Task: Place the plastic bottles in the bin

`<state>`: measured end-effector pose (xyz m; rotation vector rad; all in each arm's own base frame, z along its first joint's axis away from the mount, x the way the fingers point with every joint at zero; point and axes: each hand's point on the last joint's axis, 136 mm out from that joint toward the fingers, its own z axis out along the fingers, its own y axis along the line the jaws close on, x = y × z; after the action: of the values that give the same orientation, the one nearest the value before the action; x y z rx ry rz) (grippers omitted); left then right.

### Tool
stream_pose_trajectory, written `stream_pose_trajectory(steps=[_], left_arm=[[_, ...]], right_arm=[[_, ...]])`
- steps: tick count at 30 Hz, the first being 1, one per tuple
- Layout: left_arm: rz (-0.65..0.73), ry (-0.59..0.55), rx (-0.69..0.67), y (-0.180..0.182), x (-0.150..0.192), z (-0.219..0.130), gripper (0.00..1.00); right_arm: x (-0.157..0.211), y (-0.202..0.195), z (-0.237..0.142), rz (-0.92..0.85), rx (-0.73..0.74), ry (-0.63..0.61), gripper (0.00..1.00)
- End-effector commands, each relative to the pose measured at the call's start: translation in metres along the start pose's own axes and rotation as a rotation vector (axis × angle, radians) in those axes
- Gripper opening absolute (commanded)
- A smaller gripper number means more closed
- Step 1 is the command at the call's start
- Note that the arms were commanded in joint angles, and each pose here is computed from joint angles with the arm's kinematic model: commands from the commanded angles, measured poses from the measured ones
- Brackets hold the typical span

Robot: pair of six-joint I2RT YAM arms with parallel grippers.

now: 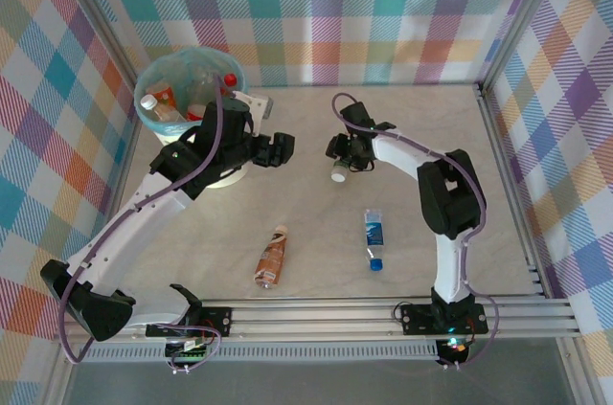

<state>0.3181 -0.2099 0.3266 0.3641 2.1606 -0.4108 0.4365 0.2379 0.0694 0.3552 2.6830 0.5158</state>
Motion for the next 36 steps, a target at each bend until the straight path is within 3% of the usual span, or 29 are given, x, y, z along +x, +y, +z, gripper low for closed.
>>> stream_pose_trajectory(steps=[1,8,18,28,36], left_arm=[[-0.061,0.003,-0.01,0.0,-0.002,-0.007,0.87],[-0.16,0.072,-0.012,-0.002,0.007,-0.001,0.87],[-0.302,0.062,0.03,-0.011,0.0,0.001,0.86],[-0.366,0.038,0.1,-0.025,-0.018,-0.003,0.86],[-0.39,0.118,0.3,-0.066,-0.027,0.005,0.86]], right_arm=[[0.002,0.013,-0.016,-0.031,-0.071,0.004,0.55],[0.018,0.015,-0.027,-0.033,-0.142,0.028,0.55],[0.035,0.03,-0.061,-0.119,-0.295,0.027,0.54],[0.051,0.055,-0.131,-0.255,-0.552,-0.077,0.51],[0.068,0.067,-0.205,-0.384,-0.764,-0.225,0.51]])
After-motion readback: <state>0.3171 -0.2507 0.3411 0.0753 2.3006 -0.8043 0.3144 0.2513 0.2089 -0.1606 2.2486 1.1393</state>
